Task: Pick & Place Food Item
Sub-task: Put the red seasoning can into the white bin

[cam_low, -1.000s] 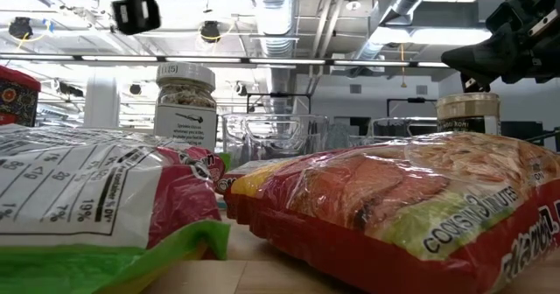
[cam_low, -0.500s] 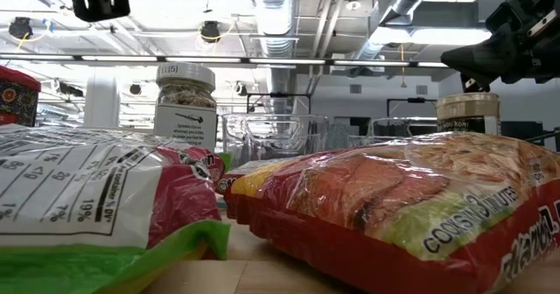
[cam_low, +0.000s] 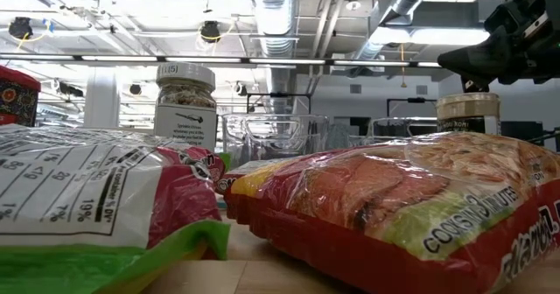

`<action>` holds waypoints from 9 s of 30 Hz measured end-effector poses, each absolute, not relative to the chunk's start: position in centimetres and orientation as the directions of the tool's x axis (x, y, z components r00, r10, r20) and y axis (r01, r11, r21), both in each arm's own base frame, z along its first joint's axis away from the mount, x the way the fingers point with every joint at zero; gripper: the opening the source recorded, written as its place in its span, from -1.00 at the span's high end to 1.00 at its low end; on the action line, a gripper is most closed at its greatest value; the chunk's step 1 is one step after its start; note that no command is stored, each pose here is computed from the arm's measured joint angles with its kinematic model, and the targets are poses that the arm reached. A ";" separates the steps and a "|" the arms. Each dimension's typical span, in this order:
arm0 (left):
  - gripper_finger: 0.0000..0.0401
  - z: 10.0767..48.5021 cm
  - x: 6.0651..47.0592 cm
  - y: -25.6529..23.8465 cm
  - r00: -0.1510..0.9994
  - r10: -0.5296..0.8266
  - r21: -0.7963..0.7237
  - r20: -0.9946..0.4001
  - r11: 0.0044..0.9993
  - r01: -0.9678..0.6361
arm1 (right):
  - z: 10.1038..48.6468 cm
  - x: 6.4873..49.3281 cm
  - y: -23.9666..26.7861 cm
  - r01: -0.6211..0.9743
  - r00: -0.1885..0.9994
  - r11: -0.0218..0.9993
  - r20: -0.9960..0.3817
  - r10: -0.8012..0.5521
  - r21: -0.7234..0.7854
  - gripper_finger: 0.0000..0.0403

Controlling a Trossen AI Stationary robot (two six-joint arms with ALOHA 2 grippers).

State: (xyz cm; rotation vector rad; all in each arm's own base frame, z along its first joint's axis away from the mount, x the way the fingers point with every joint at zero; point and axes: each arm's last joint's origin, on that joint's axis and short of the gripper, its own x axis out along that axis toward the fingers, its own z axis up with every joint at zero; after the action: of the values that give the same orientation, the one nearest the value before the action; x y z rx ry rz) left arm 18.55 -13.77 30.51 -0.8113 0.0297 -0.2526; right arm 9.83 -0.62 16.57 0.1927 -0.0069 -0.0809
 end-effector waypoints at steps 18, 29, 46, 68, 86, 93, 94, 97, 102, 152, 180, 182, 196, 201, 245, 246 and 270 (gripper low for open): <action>0.87 31.1 19.8 -16.2 0.943 -0.236 -0.761 0.236 0.559 0.330 | 16.6 9.8 -0.6 0.080 0.997 0.978 -0.001 -0.081 0.192 1.00; 1.00 30.0 22.3 -20.4 0.952 -0.285 -0.854 0.113 0.462 0.240 | 16.6 9.8 -0.6 0.080 0.997 0.978 -0.002 -0.081 0.191 1.00; 1.00 31.0 22.4 -20.6 0.850 -0.112 -0.670 -0.514 0.672 -0.316 | 16.6 9.8 -0.6 0.080 0.997 0.978 -0.002 -0.081 0.192 1.00; 1.00 27.2 21.9 -20.0 0.602 -0.090 -0.541 -0.793 0.559 -0.628 | 16.6 9.8 -0.6 0.080 0.997 0.978 -0.002 -0.081 0.192 1.00; 1.00 27.4 24.5 -18.1 0.635 -0.105 -0.639 -0.766 0.241 -0.731 | 16.6 9.8 -0.6 0.080 0.997 0.978 -0.002 -0.081 0.191 1.00; 1.00 27.7 24.3 -18.3 0.609 -0.136 -0.623 -0.782 0.182 -0.760 | 16.6 9.8 -0.6 0.080 0.997 0.978 -0.001 -0.081 0.191 1.00; 1.00 28.1 24.2 -18.4 0.606 -0.138 -0.622 -0.783 0.182 -0.762 | 16.6 9.8 -0.6 0.080 0.997 0.978 -0.002 -0.081 0.191 1.00; 1.00 29.6 24.1 -18.4 0.600 -0.136 -0.616 -0.788 0.185 -0.766 | 16.6 9.8 -0.6 0.080 0.997 0.978 -0.002 -0.081 0.192 1.00; 1.00 29.7 24.3 -18.4 0.497 -0.035 -0.491 -0.867 0.225 -0.842 | 16.6 9.8 -0.6 0.080 0.997 0.978 -0.002 -0.081 0.192 1.00; 0.92 24.6 26.0 -20.4 0.183 -0.119 -0.186 -0.976 0.021 -0.982 | 16.6 9.8 -0.6 0.080 0.997 0.978 -0.001 -0.081 0.191 1.00; -0.34 22.2 26.9 -20.7 0.140 -0.044 -0.133 -0.989 -0.140 -0.981 | 16.6 9.8 -0.6 0.080 0.997 0.978 -0.001 -0.081 0.191 1.00; -0.39 21.8 27.0 -20.8 0.132 -0.040 -0.125 -0.990 -0.139 -0.982 | 16.6 9.8 -0.6 0.080 0.997 0.978 -0.002 -0.081 0.192 1.00; -0.43 19.6 27.8 -21.4 0.100 -0.014 -0.099 -0.995 -0.075 -0.992 | 16.6 9.8 -0.6 0.080 0.997 0.978 -0.002 -0.081 0.191 1.00; -0.43 19.5 27.8 -21.4 0.099 -0.015 -0.098 -0.995 -0.074 -0.992 | 16.6 9.8 -0.6 0.080 0.997 0.978 -0.002 -0.081 0.192 1.00; -0.13 19.6 27.8 -21.6 0.094 -0.047 -0.092 -0.994 -0.052 -0.994 | 16.6 9.8 -0.6 0.080 0.997 0.978 -0.002 -0.081 0.191 1.00; -0.10 19.6 27.8 -21.6 0.094 -0.047 -0.092 -0.994 -0.052 -0.994 | 16.6 9.8 -0.6 0.080 0.997 0.978 -0.001 -0.081 0.191 1.00; -0.15 19.6 27.9 -21.7 0.097 -0.049 -0.095 -0.994 -0.055 -0.994 | 16.6 9.8 -0.6 0.080 0.997 0.978 -0.001 -0.081 0.191 1.00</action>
State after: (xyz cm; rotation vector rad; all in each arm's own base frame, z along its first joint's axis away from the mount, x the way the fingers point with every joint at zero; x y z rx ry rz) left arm 27.88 -21.67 19.57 -1.3303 1.1495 1.1511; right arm 9.83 -0.62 16.58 0.1924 -0.0065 -0.0811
